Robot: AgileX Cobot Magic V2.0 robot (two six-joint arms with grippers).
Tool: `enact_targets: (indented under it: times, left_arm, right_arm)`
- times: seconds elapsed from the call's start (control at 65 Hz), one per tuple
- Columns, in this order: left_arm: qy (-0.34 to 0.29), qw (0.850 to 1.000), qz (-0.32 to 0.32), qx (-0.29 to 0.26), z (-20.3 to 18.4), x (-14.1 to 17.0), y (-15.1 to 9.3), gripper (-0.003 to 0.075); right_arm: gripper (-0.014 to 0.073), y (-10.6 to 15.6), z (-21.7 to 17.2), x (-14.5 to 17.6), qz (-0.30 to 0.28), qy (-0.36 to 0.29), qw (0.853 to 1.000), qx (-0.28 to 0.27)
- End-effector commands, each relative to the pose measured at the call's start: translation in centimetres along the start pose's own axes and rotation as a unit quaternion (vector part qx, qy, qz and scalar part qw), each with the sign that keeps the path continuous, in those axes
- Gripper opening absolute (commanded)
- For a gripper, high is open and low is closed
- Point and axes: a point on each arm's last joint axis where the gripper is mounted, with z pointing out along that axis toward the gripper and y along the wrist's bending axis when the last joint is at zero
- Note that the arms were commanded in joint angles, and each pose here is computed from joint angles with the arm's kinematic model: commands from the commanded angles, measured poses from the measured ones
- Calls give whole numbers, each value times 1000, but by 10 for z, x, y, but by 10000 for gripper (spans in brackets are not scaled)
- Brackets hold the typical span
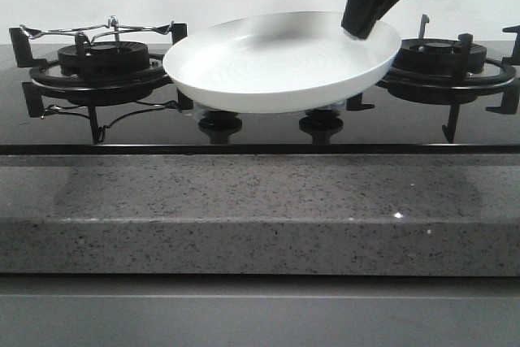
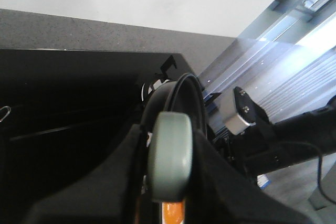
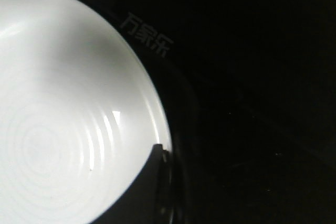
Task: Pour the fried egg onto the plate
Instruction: 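Lift the frying pan by its green handle with the left gripper, then tip the pan over the plate with the left gripper, sliding the egg out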
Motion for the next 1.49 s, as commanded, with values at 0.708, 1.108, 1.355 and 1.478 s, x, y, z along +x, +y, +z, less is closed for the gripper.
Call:
enact_targets:
  times: [0.708,1.108,1.355,1.478]
  left_arm:
    - [-44,933,332,-134,11,28,-125,-20]
    - [-41,914,374,-152,14,44,-151,-20]
    - [-35,914,373,-155,14,45,-151,-20]
    - [-37,919,360,-156,14,45,-150,-20]
  right_arm:
    - [-57,9,-30,-5,-8,-55,998,-5]
    - [-57,9,-30,-5,-8,-54,998,-5]
    - [-57,9,-30,-5,-8,-54,998,-5]
    - [-57,9,-30,-5,-8,-54,998,-5]
